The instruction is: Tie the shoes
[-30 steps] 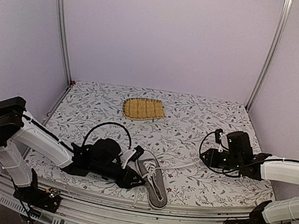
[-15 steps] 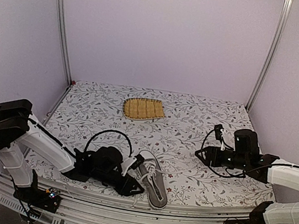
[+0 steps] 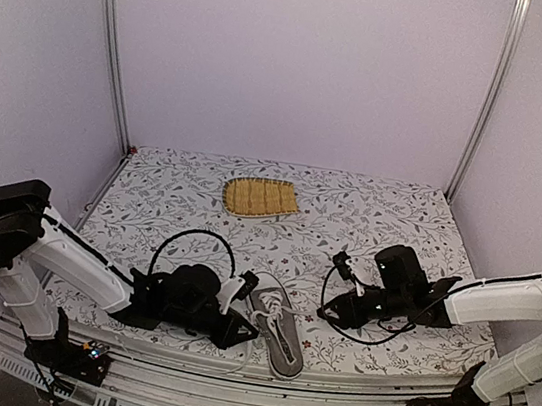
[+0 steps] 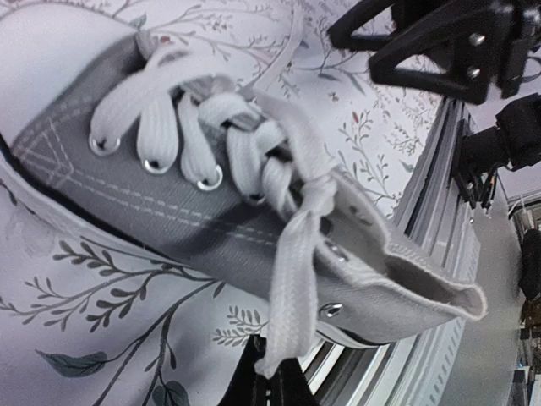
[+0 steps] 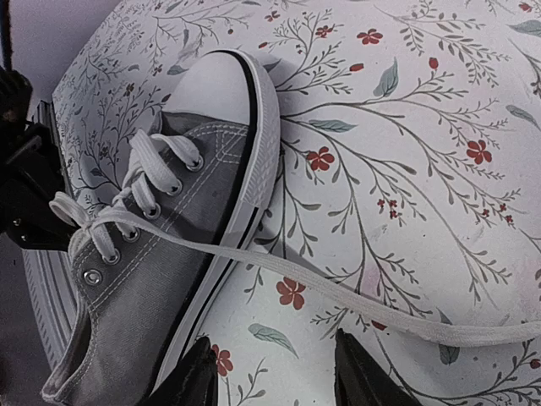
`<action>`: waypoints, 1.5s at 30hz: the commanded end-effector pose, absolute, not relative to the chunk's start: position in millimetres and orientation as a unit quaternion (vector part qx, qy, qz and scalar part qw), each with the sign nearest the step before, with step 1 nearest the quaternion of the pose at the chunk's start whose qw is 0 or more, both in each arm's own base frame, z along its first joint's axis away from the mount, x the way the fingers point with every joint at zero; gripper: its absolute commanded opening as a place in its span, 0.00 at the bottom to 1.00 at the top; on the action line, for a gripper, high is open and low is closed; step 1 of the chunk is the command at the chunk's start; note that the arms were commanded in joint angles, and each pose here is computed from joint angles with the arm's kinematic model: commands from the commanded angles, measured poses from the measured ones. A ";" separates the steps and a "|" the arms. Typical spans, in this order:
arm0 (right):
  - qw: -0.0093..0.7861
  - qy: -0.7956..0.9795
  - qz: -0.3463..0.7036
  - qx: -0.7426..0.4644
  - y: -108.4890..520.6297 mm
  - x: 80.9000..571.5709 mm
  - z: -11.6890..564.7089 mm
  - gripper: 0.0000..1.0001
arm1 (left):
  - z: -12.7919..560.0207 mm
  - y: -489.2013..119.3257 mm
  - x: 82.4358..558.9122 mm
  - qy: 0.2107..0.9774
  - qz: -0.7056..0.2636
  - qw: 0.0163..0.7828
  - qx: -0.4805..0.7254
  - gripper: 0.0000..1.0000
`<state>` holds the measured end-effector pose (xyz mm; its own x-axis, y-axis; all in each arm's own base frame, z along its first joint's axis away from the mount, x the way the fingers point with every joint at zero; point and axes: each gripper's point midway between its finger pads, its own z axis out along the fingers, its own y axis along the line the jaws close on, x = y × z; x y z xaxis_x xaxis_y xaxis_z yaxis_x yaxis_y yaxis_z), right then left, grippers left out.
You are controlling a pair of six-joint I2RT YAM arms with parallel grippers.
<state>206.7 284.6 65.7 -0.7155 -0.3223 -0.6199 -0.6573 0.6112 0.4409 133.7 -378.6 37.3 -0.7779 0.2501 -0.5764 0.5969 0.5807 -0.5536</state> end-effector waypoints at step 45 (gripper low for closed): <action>0.289 0.948 0.102 0.087 212.2 291.0 11.5 0.02 | 45.9 -412.0 253.2 0.817 -0.429 0.316 0.221 0.00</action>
